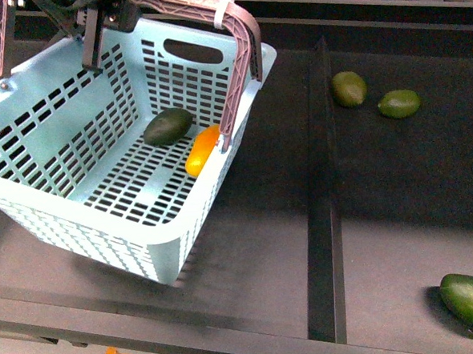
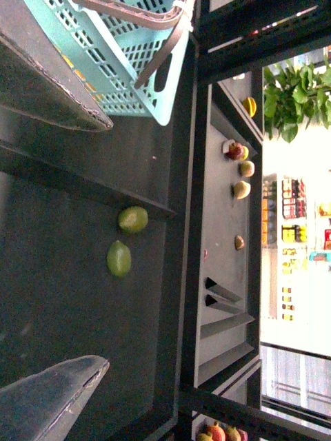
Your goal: Pick mango and avocado into basket
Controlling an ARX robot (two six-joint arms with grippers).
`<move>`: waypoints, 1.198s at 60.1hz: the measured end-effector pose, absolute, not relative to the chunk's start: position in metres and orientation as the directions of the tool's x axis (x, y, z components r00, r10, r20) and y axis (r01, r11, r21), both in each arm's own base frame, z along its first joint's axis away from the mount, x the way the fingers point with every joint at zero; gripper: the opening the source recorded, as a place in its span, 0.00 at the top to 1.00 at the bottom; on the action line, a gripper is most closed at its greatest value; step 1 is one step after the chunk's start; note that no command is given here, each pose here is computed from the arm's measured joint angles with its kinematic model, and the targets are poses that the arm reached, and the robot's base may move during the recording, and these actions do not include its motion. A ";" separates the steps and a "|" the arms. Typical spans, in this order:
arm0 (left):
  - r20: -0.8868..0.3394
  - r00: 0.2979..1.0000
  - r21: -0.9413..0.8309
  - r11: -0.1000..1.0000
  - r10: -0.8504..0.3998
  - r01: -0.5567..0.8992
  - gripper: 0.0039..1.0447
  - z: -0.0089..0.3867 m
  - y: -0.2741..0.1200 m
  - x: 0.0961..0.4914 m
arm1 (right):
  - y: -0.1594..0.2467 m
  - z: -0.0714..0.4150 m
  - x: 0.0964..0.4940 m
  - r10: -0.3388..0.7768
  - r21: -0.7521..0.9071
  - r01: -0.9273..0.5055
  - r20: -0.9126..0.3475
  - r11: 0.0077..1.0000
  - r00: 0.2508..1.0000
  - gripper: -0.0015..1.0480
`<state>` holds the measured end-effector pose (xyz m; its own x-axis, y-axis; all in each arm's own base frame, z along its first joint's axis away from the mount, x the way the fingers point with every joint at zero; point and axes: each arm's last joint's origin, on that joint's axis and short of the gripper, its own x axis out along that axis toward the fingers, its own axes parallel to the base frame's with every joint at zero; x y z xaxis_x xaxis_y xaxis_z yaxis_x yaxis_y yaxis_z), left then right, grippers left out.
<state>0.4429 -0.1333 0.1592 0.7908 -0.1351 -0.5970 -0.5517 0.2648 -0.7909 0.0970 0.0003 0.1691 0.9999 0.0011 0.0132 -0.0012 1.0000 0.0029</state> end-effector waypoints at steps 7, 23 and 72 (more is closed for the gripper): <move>-0.612 0.777 -0.784 0.240 -0.148 -0.573 0.86 0.157 -0.128 0.445 | 0.000 0.169 0.097 0.002 0.003 -0.002 0.013 1.000 1.000 0.08; -0.638 0.762 -0.767 0.176 -0.111 -0.617 0.57 0.143 -0.122 0.425 | 0.000 0.169 0.097 0.002 0.003 -0.002 0.013 1.000 1.000 0.08; -0.014 1.000 -0.050 0.999 -0.008 0.007 0.95 0.184 -0.040 0.245 | 0.000 0.169 0.097 0.001 0.003 -0.001 0.013 1.000 1.000 0.08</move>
<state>0.2454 -0.0400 0.1842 0.9999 -0.0080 -0.0145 0.0073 0.9987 -0.0495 0.0970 0.0003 0.1691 0.9999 0.0011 0.0132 -0.0012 1.0000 0.0029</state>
